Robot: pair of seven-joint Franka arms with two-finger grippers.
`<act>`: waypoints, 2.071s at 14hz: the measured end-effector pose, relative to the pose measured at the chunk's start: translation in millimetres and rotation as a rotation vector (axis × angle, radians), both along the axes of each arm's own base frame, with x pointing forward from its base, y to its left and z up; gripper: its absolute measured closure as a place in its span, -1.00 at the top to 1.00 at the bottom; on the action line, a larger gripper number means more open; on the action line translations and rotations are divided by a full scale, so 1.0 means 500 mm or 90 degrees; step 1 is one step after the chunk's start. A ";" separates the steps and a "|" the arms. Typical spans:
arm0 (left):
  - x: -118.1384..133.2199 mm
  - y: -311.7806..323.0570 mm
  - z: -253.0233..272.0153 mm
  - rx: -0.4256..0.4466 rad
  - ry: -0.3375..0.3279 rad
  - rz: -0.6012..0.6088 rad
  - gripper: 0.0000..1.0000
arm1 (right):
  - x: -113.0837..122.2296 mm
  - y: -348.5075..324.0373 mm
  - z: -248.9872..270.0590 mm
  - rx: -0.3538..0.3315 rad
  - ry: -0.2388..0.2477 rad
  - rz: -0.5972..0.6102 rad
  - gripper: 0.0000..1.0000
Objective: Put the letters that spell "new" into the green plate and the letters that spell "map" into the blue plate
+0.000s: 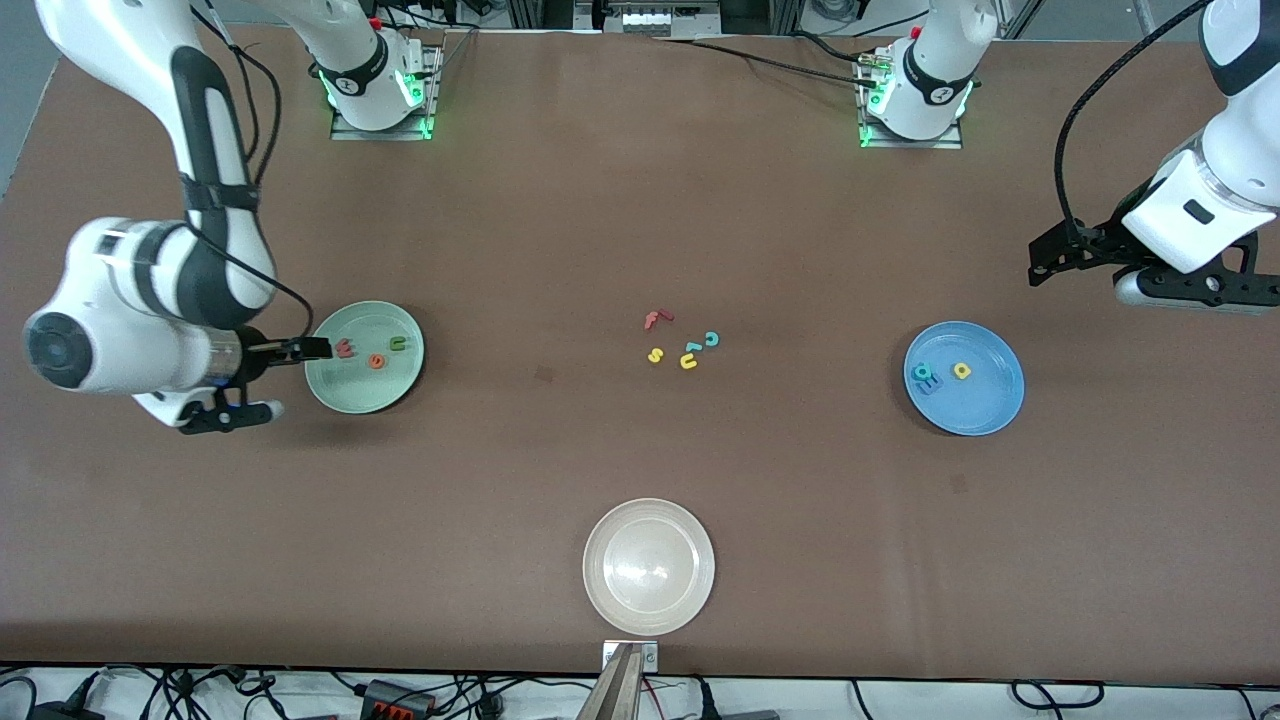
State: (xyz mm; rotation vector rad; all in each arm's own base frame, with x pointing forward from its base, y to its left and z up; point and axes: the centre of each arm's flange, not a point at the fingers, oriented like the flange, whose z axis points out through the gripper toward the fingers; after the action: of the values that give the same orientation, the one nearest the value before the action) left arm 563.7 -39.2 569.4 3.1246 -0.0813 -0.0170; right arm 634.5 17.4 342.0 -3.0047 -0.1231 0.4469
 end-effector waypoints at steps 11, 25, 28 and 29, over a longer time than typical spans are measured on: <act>0.000 -0.006 0.004 0.000 -0.003 -0.003 1.00 | -0.018 -0.094 0.362 -0.088 -0.104 -0.209 1.00; -0.001 -0.024 0.005 0.000 -0.003 -0.014 1.00 | -0.089 -0.182 0.556 -0.065 -0.185 -0.136 1.00; -0.002 -0.027 0.005 0.000 -0.003 -0.015 1.00 | -0.090 -0.191 0.556 -0.075 -0.185 -0.138 1.00; -0.001 -0.027 0.005 0.000 -0.003 -0.015 1.00 | -0.091 -0.197 0.555 -0.075 -0.185 -0.137 1.00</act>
State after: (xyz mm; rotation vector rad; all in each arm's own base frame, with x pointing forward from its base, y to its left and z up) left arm 563.0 -52.6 571.8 3.1231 -0.1185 -0.0099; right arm 588.9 -81.2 619.6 -3.1314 0.2113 -0.0034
